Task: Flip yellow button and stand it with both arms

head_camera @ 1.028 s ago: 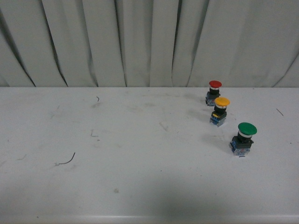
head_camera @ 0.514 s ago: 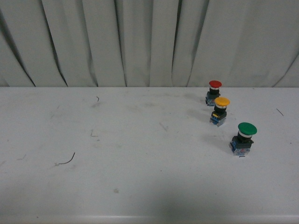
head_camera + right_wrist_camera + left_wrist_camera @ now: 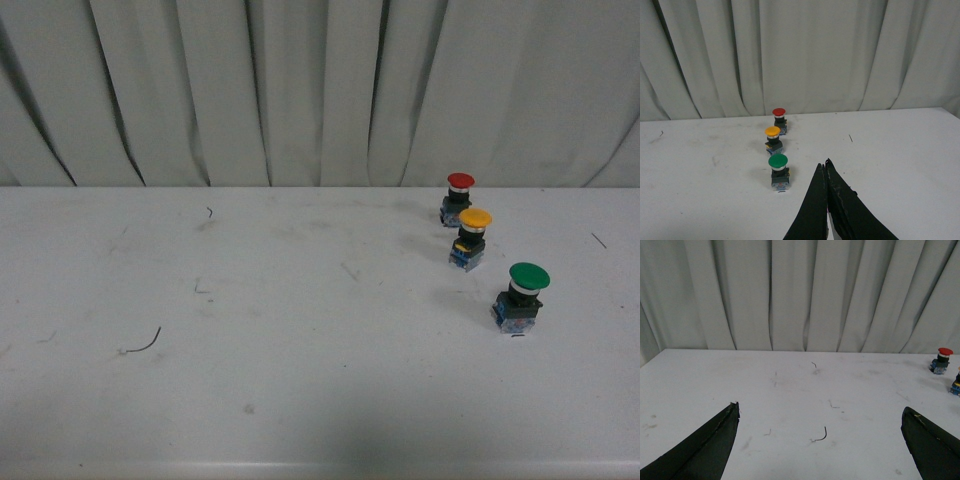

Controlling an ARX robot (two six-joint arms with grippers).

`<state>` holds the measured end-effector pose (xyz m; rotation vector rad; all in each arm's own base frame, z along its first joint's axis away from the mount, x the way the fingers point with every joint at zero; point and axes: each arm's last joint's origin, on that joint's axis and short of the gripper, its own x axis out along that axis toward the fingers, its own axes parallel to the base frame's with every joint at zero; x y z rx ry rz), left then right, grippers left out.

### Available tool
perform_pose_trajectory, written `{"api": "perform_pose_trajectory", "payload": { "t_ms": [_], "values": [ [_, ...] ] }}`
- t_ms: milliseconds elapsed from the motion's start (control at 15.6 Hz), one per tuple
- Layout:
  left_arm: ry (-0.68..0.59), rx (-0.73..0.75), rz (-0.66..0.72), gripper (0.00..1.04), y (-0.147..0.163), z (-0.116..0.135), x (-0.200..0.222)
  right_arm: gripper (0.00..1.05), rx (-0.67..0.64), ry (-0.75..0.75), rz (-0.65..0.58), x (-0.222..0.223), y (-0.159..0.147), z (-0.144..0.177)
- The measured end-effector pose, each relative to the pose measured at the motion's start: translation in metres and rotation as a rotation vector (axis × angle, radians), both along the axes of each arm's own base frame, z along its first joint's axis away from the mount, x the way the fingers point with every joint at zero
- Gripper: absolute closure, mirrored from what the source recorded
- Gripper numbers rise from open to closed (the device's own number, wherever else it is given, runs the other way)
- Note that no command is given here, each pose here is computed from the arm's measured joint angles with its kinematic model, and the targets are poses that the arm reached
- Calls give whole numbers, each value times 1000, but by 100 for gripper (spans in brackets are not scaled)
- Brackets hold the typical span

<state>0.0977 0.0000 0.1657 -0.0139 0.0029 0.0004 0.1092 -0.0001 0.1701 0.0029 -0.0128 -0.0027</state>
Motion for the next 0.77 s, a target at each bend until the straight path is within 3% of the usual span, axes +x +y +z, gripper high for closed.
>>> {"api": "perform_pose_trajectory", "payload": {
  "t_ms": [450,514,771],
  "values": [
    [0,0,0,7,0,0,0,103,0,10,2,-12,0,-3],
    [0,0,0,7,0,0,0,98,-1,8,3,-12,0,-3],
    [0,0,0,7,0,0,0,45,-1,8,2,-12,0,-3]
  ]
}}
